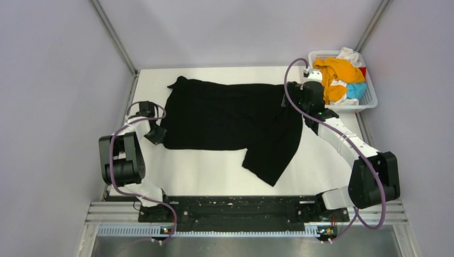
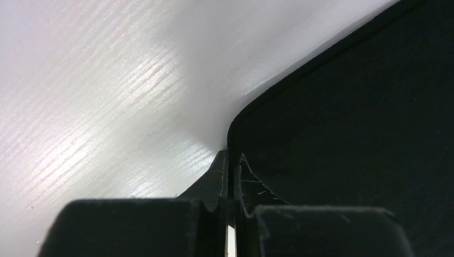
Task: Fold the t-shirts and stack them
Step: Flatten out the tshirt
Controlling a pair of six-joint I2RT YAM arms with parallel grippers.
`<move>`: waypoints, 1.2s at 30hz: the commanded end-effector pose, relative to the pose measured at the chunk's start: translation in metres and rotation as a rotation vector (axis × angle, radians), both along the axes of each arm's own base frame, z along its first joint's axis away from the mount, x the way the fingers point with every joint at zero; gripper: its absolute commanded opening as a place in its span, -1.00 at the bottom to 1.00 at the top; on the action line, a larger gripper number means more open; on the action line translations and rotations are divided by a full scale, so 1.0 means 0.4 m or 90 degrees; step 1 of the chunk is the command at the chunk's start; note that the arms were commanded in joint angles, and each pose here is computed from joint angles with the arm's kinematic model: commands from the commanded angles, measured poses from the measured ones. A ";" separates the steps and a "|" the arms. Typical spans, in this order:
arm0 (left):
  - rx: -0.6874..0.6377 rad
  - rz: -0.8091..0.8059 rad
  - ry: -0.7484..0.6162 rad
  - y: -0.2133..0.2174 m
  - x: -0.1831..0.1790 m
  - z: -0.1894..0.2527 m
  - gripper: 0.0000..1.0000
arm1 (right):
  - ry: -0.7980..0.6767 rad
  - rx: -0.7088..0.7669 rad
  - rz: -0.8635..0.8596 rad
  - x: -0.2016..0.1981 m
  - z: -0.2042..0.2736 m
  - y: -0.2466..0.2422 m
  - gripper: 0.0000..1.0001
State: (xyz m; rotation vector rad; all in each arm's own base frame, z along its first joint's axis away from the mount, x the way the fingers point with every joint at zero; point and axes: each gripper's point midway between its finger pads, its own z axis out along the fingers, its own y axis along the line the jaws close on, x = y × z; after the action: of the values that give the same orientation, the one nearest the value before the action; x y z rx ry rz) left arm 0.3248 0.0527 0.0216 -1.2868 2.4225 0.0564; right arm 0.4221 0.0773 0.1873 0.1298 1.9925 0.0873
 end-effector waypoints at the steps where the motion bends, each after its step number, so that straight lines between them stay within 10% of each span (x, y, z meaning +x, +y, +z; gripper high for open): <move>1: -0.027 -0.025 -0.001 -0.029 -0.017 0.005 -1.00 | 0.033 0.027 0.010 -0.042 -0.011 0.010 0.97; 20: -0.017 -0.030 -0.053 -0.033 -0.043 0.045 -1.00 | 0.568 -0.073 0.312 -0.680 -0.355 0.263 0.80; 36: -0.012 -0.034 -0.054 -0.032 -0.054 0.049 -1.00 | 0.529 -0.140 0.201 -0.685 -0.424 0.221 0.16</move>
State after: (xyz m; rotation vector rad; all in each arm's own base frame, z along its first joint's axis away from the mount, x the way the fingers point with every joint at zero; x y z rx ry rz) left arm 0.3040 0.0389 0.0334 -1.2283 2.4160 -0.0377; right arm 0.1402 0.1747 0.0258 -0.4336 2.8550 0.1105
